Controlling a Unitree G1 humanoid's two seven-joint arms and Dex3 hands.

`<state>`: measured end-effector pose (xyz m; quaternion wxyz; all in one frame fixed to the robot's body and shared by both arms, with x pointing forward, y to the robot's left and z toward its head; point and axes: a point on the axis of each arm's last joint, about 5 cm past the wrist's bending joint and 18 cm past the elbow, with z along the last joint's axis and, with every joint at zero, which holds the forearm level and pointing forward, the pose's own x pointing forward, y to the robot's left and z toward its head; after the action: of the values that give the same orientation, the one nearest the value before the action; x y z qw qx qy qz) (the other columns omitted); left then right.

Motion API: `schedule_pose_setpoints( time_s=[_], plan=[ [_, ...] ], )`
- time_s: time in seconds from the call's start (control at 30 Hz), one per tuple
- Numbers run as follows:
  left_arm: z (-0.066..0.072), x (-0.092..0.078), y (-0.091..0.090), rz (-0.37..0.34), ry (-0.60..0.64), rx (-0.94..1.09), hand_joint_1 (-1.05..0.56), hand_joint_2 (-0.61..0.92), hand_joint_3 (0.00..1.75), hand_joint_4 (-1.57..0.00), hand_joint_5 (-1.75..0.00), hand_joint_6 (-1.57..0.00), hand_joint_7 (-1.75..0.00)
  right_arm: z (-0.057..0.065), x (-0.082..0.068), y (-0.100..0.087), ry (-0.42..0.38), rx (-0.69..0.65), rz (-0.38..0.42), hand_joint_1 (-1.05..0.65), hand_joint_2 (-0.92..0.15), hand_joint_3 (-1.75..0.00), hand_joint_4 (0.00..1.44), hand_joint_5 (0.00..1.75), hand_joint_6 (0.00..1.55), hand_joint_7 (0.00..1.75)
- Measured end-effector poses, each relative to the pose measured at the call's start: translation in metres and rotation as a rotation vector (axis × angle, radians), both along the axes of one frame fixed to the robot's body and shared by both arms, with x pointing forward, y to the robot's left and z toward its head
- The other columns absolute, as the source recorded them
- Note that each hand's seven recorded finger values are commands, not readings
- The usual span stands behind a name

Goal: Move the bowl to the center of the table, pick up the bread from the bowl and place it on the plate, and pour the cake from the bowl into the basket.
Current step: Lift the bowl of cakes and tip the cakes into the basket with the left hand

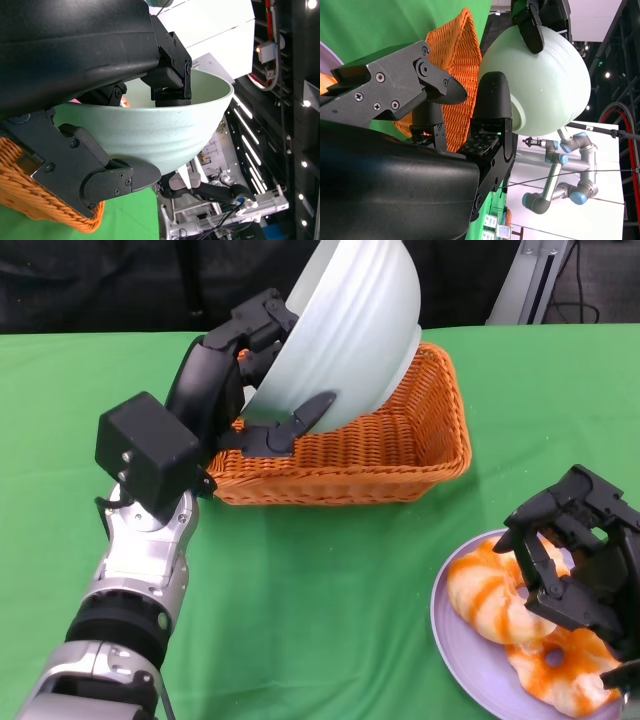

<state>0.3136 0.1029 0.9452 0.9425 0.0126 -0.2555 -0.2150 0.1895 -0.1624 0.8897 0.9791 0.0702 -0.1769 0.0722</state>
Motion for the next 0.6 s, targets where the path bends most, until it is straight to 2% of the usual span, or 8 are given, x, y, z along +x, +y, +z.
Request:
schedule_pose_setpoints(
  time_s=[0.23,0.37,0.47,0.6],
  plan=[
    [-0.0042,0.0011,-0.0006,0.002,0.073,0.001,-0.15,0.63,0.96,-0.77,-1.61,-0.72,-1.51,-0.0007,0.0001,0.0011,0.004,0.000,0.003,-0.02,-0.66,-0.97,0.73,1.63,0.65,1.32],
    [-0.0063,0.0022,0.0002,0.005,0.128,-0.032,-0.12,0.57,1.07,-0.79,-1.60,-0.77,-1.48,-0.0021,0.0000,0.0018,0.010,-0.002,0.001,-0.02,-0.65,-0.99,0.74,1.62,0.65,1.32],
    [-0.0078,0.0030,0.0005,-0.021,0.175,-0.081,-0.11,0.52,1.16,-0.80,-1.60,-0.80,-1.46,-0.0028,-0.0001,0.0021,0.005,-0.002,-0.001,-0.02,-0.64,-0.99,0.74,1.61,0.65,1.31],
    [-0.0086,0.0036,-0.0028,-0.059,0.230,-0.149,-0.10,0.50,1.20,-0.82,-1.61,-0.81,-1.46,-0.0050,-0.0001,0.0024,0.008,-0.006,-0.002,-0.03,-0.63,-0.99,0.75,1.61,0.66,1.31]
  ],
)
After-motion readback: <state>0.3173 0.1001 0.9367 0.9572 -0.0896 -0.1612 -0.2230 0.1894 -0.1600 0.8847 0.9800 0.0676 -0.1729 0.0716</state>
